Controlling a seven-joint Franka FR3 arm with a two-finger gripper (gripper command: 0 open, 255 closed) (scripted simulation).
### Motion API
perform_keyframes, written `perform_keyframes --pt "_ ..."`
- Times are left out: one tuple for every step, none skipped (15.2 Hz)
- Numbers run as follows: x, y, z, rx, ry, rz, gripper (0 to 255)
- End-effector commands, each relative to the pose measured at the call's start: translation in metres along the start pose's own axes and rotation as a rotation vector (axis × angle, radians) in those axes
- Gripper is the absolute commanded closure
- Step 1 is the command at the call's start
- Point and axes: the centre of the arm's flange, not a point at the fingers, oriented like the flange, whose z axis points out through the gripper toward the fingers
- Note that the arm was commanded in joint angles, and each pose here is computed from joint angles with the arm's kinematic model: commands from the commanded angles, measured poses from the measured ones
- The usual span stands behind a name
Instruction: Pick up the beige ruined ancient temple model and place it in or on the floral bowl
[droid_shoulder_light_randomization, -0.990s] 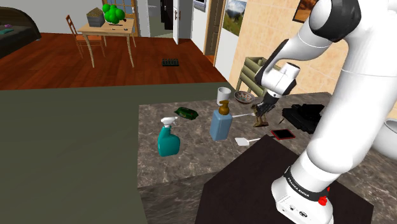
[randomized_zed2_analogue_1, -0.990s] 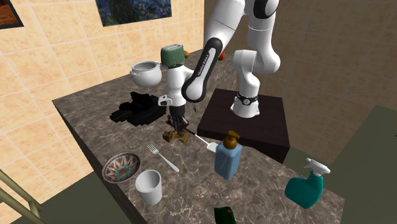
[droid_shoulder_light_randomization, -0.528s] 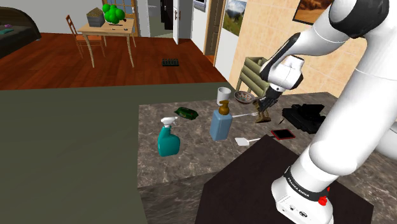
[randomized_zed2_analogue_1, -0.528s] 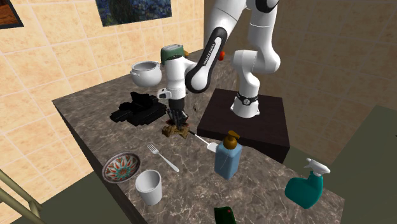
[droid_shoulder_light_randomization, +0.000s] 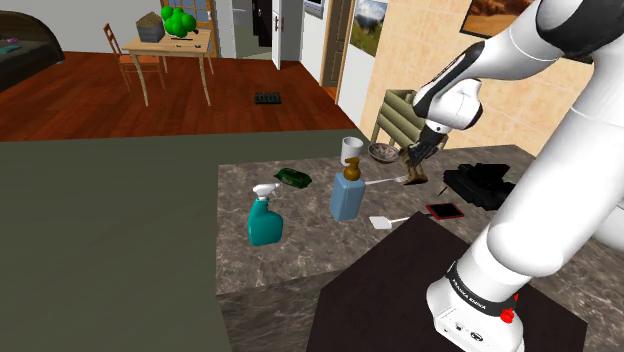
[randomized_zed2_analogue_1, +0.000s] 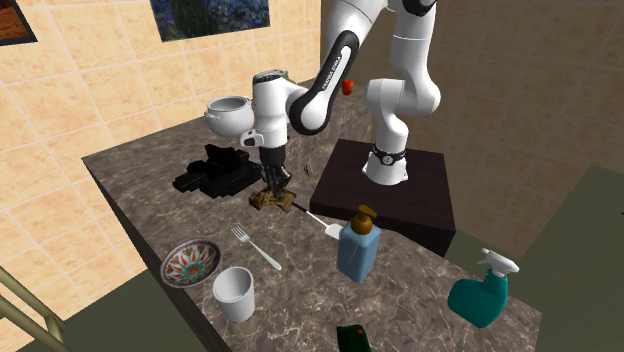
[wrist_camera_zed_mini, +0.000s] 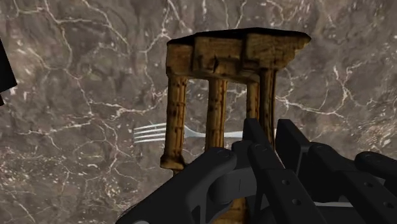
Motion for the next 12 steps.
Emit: perform_keyframes --pt "0.024 0.005 0.000 0.001 0.001 0.000 255" --pt "0.037 0.008 0.000 0.001 0.001 0.000 255" --pt "0.050 0.011 0.001 0.001 0.001 0.000 255" --pt "0.063 0.013 0.001 0.001 0.001 0.000 255" --pt "0.076 0.016 0.001 0.001 0.001 0.000 255" --pt "0.089 0.019 0.001 0.001 0.001 0.000 255" --pt "0.102 0.022 0.002 0.001 0.001 0.000 255" --pt "0.115 0.024 0.002 0.001 0.001 0.000 255" --pt "0.128 0.027 0.002 0.001 0.001 0.000 255" --pt "0.141 0.030 0.002 0.001 0.001 0.000 255" --pt "0.154 0.033 0.003 0.001 0.001 0.000 255" --pt "0.166 0.035 0.003 0.001 0.001 0.000 255"
